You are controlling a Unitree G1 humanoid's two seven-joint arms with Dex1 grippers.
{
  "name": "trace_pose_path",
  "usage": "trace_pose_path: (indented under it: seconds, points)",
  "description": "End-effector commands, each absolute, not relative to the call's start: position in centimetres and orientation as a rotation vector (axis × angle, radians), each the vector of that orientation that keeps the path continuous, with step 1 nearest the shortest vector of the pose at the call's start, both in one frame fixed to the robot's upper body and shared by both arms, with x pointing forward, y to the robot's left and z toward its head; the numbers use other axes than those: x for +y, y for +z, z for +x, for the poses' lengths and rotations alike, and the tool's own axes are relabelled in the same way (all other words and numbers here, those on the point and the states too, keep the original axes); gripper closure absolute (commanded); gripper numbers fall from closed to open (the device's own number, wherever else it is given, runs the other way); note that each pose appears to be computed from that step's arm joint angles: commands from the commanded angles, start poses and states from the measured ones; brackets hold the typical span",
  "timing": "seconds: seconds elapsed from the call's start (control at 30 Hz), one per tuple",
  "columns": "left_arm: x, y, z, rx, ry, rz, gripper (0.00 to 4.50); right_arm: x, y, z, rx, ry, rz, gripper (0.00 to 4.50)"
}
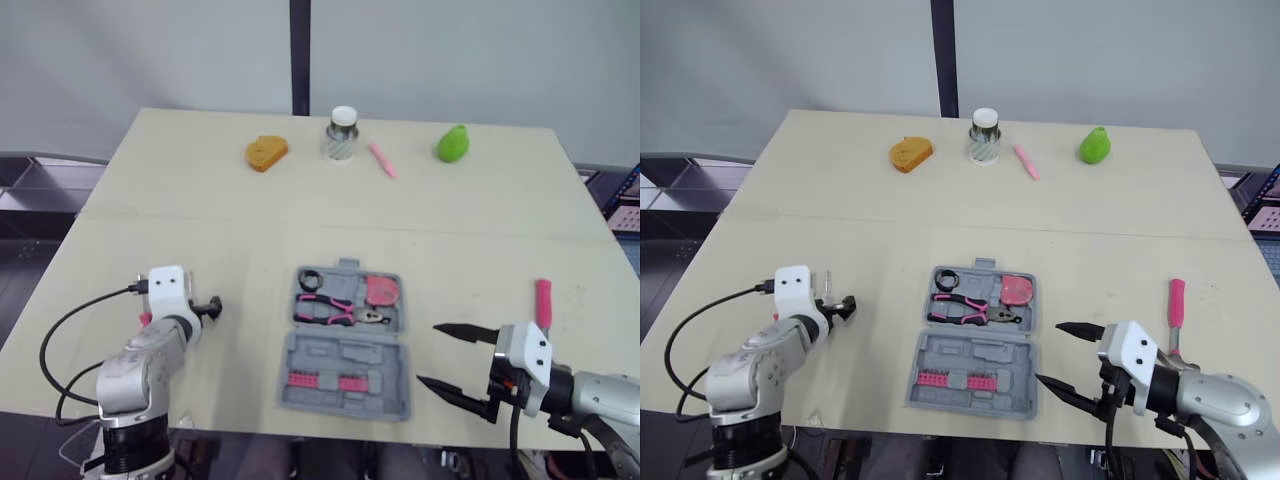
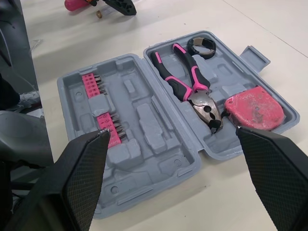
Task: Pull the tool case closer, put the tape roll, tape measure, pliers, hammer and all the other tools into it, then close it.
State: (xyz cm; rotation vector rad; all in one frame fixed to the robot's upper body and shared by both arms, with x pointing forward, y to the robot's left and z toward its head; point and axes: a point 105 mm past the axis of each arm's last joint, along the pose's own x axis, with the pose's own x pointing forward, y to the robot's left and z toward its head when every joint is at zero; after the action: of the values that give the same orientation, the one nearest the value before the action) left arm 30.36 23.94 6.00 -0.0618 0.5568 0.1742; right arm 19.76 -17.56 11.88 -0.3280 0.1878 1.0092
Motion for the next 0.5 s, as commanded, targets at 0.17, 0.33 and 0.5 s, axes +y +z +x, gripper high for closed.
trace_pose_path:
  seconds: [0.17, 0.33, 0.5]
  points:
    - [24.01, 6.01, 30.35, 0.556, 0.171, -0.049, 3.26, -17.46, 12.85, 19.66, 0.153, 0.994, -0.359, 0.00]
    - [24.05, 6.08, 30.47, 0.555, 0.172, -0.047, 4.48, -17.43, 12.79, 19.63, 0.154, 0.993, -0.356, 0.00]
    - [24.02, 6.86, 30.91, 0.536, 0.125, 0.014, 4.48, -17.44, 12.80, 19.65, 0.153, 0.987, -0.348, 0.00]
